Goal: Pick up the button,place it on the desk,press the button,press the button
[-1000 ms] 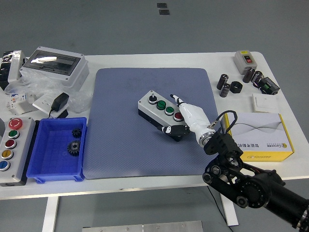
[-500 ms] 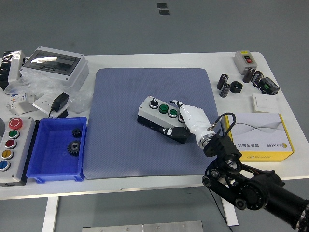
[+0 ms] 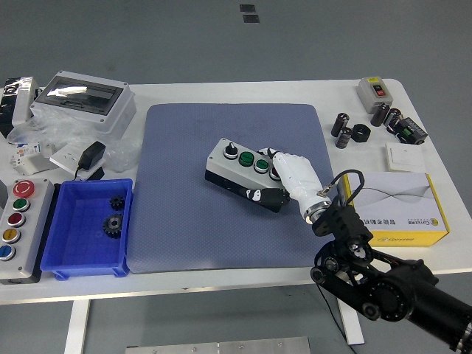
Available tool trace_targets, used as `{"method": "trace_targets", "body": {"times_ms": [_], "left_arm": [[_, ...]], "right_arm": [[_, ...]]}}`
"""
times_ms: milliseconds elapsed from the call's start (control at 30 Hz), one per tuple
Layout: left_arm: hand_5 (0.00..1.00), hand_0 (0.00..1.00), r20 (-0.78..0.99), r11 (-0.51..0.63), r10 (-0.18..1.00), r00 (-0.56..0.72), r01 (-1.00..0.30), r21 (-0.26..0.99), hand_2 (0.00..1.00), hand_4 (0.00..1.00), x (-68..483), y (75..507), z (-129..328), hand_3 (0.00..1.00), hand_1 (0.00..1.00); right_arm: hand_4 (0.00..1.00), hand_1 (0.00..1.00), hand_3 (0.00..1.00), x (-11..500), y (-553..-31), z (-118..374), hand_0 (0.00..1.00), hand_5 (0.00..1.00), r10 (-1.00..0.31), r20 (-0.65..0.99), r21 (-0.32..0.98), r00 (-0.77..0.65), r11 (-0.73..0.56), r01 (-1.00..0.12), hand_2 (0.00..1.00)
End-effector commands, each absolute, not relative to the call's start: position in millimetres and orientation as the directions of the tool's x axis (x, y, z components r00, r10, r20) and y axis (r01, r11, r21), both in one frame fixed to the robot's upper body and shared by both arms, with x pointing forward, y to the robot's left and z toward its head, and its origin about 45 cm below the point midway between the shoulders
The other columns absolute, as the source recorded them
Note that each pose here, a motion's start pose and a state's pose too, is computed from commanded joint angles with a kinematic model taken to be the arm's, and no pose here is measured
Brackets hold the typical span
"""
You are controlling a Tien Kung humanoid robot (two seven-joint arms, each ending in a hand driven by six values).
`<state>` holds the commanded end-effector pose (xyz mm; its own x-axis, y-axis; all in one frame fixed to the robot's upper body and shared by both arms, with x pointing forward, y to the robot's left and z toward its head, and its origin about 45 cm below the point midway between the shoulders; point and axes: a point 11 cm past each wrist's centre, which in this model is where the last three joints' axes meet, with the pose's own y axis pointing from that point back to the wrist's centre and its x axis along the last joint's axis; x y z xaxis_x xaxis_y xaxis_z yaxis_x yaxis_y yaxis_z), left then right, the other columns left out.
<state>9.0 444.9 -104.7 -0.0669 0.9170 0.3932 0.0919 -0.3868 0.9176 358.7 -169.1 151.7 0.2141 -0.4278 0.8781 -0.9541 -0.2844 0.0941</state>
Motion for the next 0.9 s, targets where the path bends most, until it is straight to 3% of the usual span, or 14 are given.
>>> {"method": "trace_targets", "body": {"times_ms": [33,200,233,367,600,633,800,833,900], "left_arm": [[0.186,0.628,0.393,-0.386,0.917,-0.068,0.092,0.918,0.557,0.681,9,445,-105,0.603,0.621],[0.186,0.628,0.394,-0.387,0.917,-0.070,0.091,0.918,0.557,0.681,9,445,-105,0.603,0.621],[0.187,0.628,0.394,-0.387,0.916,-0.070,0.091,0.917,0.557,0.682,9,445,-105,0.603,0.621],[0.187,0.628,0.393,-0.386,0.917,-0.069,0.091,0.918,0.557,0.682,9,444,-105,0.603,0.621],[0.189,0.628,0.391,-0.384,0.918,-0.067,0.090,0.919,0.557,0.682,9,443,-105,0.601,0.621],[0.189,0.628,0.391,-0.384,0.918,-0.066,0.090,0.919,0.556,0.682,9,443,-105,0.601,0.621],[0.189,0.628,0.390,-0.383,0.919,-0.066,0.091,0.919,0.556,0.682,9,443,-106,0.601,0.621],[0.193,0.628,0.390,-0.383,0.919,-0.066,0.091,0.919,0.557,0.685,9,443,-106,0.600,0.621],[0.193,0.628,0.390,-0.384,0.918,-0.065,0.091,0.919,0.557,0.685,9,443,-105,0.600,0.621]], "right_arm": [[0.002,0.246,0.325,358,-170,155,0.111,0.002,-0.430,0.874,0.095,0.227,-0.308,-0.947,0.323],[0.002,0.246,0.325,342,-168,168,0.111,0.002,-0.367,0.876,0.111,0.312,-0.477,-0.872,0.323],[0.002,0.247,0.200,337,-168,170,0.118,0.002,-0.343,0.882,0.116,0.324,-0.508,-0.853,0.286],[0.002,0.247,0.200,325,-169,163,0.118,0.002,-0.252,0.903,0.152,0.348,-0.571,-0.807,0.286],[0.002,0.253,0.185,330,-175,147,0.124,0.002,-0.174,0.936,0.160,0.307,-0.566,-0.809,0.276],[0.002,0.279,0.195,331,-176,145,0.199,0.002,-0.168,0.938,0.161,0.303,-0.563,-0.811,0.278],[0.002,0.279,0.195,335,-179,142,0.199,0.002,-0.158,0.943,0.160,0.294,-0.559,-0.814,0.278],[0.002,0.391,0.237,336,-179,142,0.393,0.002,-0.160,0.942,0.159,0.294,-0.560,-0.813,0.323],[0.002,0.391,0.237,336,-179,143,0.393,0.002,-0.166,0.940,0.158,0.298,-0.562,-0.812,0.323]]}}
